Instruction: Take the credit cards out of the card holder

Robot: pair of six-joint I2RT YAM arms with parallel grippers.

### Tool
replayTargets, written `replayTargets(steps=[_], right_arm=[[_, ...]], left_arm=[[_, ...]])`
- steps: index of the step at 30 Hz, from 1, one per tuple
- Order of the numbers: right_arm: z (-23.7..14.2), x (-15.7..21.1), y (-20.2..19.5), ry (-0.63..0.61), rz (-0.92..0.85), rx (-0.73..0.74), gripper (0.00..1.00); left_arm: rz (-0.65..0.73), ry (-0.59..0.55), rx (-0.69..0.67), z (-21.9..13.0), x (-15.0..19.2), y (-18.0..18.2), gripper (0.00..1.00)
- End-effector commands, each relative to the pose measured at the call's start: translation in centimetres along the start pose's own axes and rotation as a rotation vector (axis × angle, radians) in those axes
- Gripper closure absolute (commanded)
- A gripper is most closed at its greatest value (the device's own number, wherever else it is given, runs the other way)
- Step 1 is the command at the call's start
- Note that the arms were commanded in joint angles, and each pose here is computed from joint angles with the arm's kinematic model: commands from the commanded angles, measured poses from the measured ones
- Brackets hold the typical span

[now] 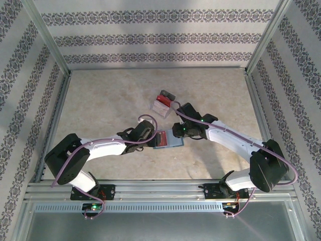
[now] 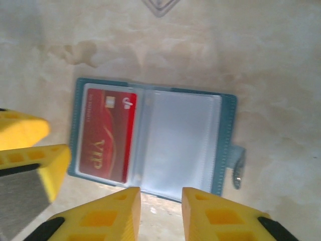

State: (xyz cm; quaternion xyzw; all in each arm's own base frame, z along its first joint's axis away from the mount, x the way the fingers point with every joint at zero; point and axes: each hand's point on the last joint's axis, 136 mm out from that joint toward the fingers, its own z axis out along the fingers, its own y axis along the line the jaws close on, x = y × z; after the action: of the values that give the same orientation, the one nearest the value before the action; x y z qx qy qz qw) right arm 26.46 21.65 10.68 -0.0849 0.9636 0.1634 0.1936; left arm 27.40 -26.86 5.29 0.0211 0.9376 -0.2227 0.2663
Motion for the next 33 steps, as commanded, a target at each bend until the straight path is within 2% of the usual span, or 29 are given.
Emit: replayTargets(steps=[1, 14, 33], right_arm=[[0.7, 0.0, 1.6, 0.030, 0.030, -0.081, 0.69], [3.7, 0.7, 3.5, 0.120, 0.028, -0.118, 0.72], [5.4, 1.3, 2.1, 0.144, 0.058, -0.080, 0.70]], left_arm=[[-0.022, -0.030, 0.015, 0.2, -0.6, -0.8, 0.53], [-0.093, -0.026, 0.034, 1.1, -0.4, -0.2, 0.72], [-0.096, 0.013, 0.047, 2.5, -0.2, -0.4, 0.82]])
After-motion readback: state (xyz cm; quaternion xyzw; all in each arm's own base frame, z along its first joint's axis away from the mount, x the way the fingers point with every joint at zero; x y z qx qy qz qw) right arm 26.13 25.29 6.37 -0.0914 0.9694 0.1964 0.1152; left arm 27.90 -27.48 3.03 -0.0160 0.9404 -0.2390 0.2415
